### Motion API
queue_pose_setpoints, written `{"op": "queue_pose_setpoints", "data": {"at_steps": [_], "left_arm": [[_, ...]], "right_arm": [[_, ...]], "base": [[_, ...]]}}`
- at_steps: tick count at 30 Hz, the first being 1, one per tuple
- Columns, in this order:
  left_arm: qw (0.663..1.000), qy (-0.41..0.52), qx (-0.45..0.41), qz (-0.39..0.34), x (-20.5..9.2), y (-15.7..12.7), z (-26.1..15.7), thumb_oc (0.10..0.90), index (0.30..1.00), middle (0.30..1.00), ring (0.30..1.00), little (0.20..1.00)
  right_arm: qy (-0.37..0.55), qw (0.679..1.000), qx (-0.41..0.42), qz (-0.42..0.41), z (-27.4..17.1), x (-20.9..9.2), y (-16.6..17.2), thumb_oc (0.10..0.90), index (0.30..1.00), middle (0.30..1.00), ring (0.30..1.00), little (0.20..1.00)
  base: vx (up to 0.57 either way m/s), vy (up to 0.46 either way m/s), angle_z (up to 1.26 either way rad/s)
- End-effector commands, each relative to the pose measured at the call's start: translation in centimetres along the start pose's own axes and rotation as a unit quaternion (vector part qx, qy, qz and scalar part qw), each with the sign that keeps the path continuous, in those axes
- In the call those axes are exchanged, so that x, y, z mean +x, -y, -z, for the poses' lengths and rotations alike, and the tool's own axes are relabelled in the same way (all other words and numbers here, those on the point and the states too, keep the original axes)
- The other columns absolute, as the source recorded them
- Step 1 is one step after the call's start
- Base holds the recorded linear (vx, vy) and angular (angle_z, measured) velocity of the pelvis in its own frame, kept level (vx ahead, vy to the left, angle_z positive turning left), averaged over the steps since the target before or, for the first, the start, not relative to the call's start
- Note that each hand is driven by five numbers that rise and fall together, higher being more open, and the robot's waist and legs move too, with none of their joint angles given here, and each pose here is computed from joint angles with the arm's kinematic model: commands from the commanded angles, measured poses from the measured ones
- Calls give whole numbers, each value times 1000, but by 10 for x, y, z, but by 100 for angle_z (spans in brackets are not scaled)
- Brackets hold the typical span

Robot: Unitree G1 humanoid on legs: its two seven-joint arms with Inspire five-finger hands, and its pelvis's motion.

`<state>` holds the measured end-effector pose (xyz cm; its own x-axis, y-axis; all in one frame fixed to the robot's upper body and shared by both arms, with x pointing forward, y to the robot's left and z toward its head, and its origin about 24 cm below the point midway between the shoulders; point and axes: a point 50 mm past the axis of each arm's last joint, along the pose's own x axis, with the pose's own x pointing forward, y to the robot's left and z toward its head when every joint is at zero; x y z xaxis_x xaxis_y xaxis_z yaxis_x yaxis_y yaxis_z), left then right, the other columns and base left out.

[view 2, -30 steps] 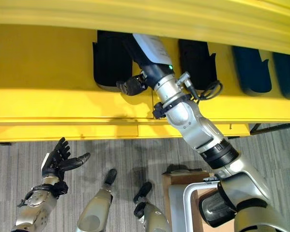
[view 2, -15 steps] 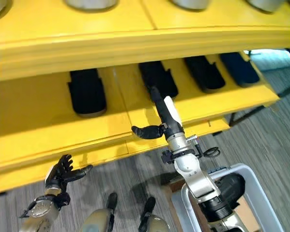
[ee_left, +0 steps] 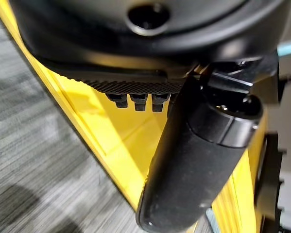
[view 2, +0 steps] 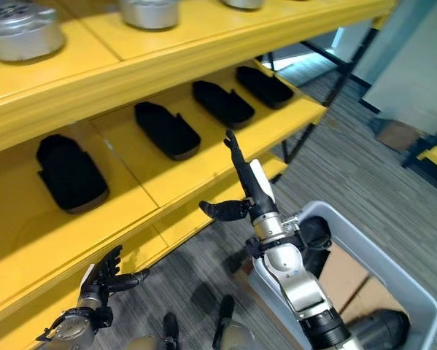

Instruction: Move parts from the plastic box to the shelf.

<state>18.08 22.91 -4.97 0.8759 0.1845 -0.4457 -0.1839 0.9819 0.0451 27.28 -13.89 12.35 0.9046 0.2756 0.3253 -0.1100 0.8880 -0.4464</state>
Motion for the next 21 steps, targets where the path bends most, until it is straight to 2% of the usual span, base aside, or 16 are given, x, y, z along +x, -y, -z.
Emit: {"op": "queue_pose_setpoints", "data": {"at_steps": [1, 7, 13, 21], "left_arm": [[986, 169, 1, 11, 3, -4, -70, 900, 1000, 1000, 1000, 1000], [987, 156, -19, -16, -2, -13, -61, 900, 1000, 1000, 1000, 1000], [989, 140, -27, -33, -6, -19, -50, 900, 1000, 1000, 1000, 1000], [990, 133, -31, -14, -5, -11, -46, 900, 1000, 1000, 1000, 1000]], "right_arm": [[154, 987, 3, 41, -56, 27, 11, 900, 1000, 1000, 1000, 1000], [170, 985, 1, 38, -64, 37, 7, 900, 1000, 1000, 1000, 1000], [166, 985, -15, 38, -61, 25, 15, 900, 1000, 1000, 1000, 1000], [160, 986, -22, 52, -56, 14, 26, 900, 1000, 1000, 1000, 1000]], "base": [[-86, -67, -101], [-43, -140, -89], [-1, -244, -69], [32, -205, -25]]}}
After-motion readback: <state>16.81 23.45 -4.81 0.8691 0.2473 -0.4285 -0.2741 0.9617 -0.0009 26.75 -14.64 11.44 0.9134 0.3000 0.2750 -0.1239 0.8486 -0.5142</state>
